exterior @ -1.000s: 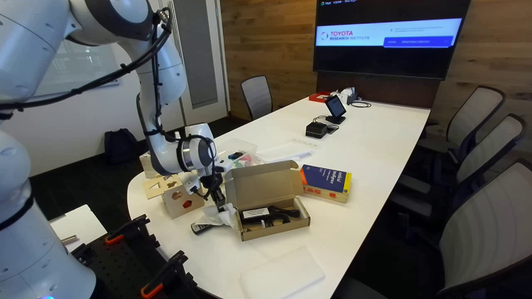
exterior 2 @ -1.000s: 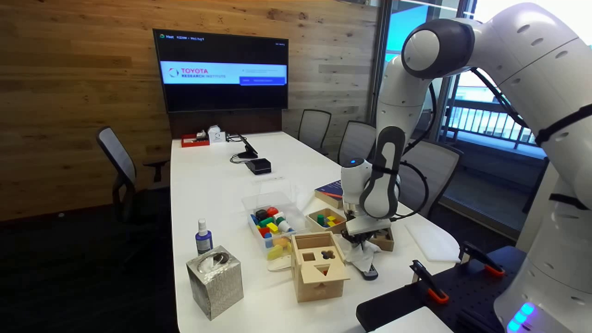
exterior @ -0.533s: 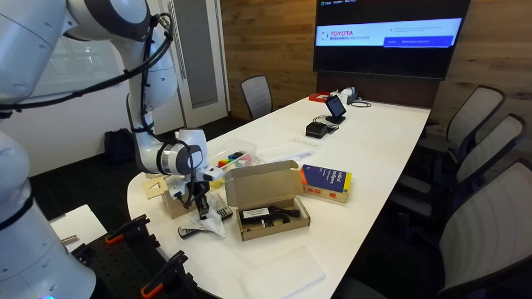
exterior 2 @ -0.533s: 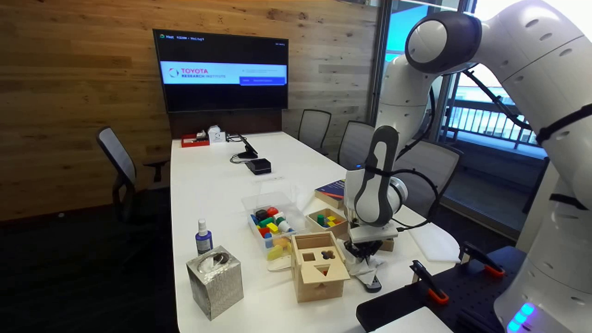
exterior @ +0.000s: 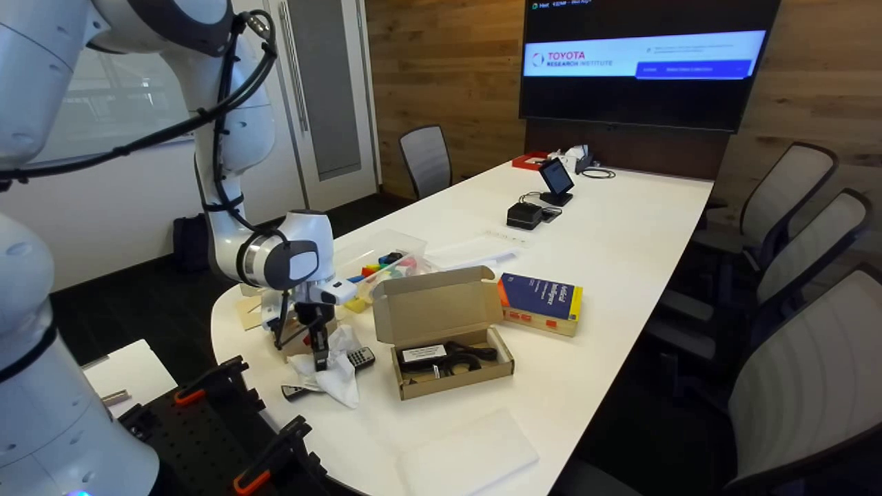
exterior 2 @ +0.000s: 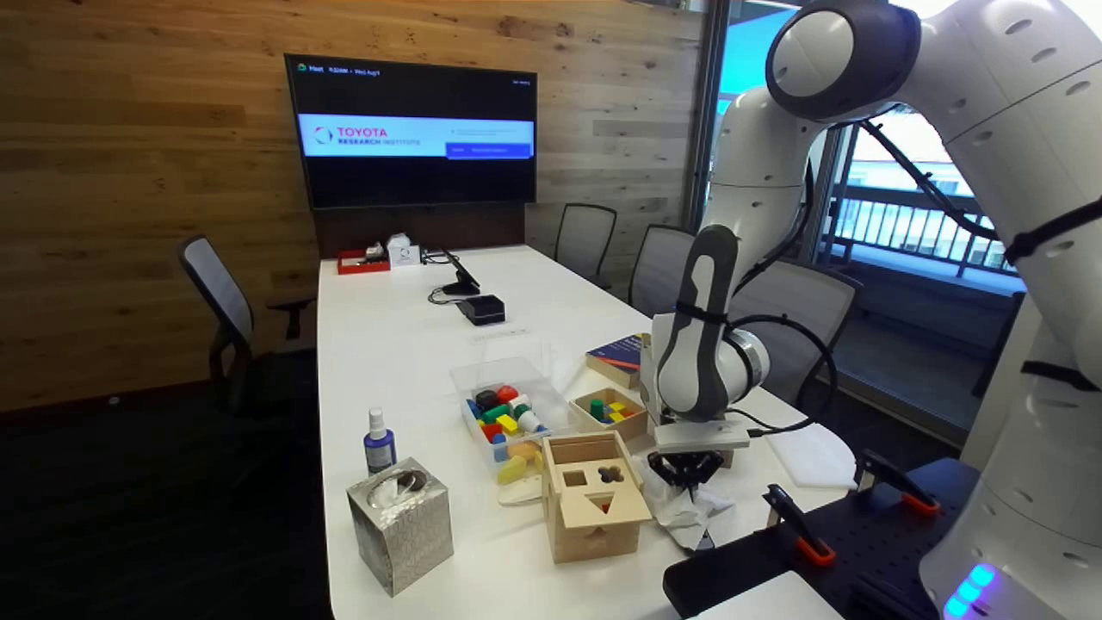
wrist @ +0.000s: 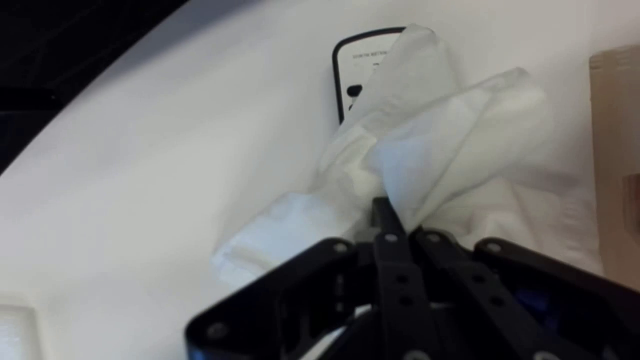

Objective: Use paper towel to wipe the remote

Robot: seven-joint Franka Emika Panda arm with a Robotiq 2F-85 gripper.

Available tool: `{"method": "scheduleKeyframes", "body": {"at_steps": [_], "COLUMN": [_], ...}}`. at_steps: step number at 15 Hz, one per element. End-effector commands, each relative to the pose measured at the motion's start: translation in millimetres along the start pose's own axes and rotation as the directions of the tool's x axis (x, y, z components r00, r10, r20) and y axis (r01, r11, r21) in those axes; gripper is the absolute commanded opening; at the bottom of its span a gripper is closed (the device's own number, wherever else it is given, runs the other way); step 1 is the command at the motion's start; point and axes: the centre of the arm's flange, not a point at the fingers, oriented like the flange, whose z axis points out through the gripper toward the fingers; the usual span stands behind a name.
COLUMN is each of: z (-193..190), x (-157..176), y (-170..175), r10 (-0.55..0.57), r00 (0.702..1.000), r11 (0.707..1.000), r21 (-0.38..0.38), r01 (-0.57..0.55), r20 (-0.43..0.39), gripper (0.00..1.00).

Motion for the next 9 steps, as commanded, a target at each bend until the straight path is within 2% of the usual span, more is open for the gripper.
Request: {"method": "scheduleKeyframes", "body": {"at_steps": [1, 9], "z": [-12.2, -18.5], "x": [1.8, 44.2], "y": [-0.7, -19.6], "r10": [-0.002, -0.046], "r00": [1.0, 0.992], "r11": [1.0, 0.986], "r21": [-0.032, -0.163], "r01": [0.001, 0.027], "r20": [-0.029, -0.116], "gripper": [0.0, 0.0]}}
